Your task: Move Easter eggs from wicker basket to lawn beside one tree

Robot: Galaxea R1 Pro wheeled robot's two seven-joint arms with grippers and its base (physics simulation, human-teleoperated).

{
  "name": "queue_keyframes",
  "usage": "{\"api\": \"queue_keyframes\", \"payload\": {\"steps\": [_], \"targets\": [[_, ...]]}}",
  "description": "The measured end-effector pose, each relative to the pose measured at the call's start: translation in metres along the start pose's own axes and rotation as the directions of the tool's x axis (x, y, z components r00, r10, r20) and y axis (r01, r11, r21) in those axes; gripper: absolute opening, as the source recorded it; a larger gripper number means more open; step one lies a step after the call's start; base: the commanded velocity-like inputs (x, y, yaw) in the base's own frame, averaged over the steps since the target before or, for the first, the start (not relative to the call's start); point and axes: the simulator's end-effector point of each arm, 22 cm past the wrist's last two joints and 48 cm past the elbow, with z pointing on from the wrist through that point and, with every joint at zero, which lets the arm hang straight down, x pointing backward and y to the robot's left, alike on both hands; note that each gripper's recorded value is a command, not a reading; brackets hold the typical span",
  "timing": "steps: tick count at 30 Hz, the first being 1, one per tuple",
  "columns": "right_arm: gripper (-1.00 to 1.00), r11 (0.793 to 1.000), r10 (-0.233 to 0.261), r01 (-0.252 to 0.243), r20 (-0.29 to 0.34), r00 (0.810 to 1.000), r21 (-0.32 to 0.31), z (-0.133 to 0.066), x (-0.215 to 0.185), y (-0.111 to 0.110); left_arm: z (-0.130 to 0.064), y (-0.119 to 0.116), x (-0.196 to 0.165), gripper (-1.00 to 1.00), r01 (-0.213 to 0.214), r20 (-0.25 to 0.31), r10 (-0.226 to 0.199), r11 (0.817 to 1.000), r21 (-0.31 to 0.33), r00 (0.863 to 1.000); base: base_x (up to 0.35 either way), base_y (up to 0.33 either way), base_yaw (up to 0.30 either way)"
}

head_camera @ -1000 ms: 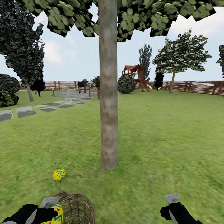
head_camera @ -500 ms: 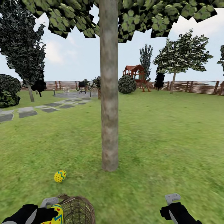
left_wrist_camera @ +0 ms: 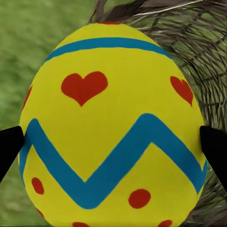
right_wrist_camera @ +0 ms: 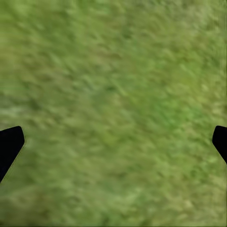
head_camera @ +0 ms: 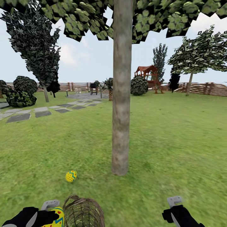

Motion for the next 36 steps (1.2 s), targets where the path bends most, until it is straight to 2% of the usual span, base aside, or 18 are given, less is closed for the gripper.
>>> {"api": "queue_keyframes", "payload": {"steps": [7, 36], "targets": [[1.0, 1.0, 0.002, -0.002, -0.002, 1.0, -0.002, -0.01, -0.007, -0.004, -0.01, -0.006, -0.005, -1.0, 0.0, -0.008, 0.0, 1.0, 0.002, 1.0, -0.004, 0.036, 0.098], [1.0, 1.0, 0.003, -0.003, -0.002, 1.0, -0.003, -0.052, -0.034, -0.017, -0.056, -0.009, -0.032, -1.0, 0.018, -0.004, -0.018, 1.0, 0.007, 1.0, -0.088, 0.28, 0.0]]}}
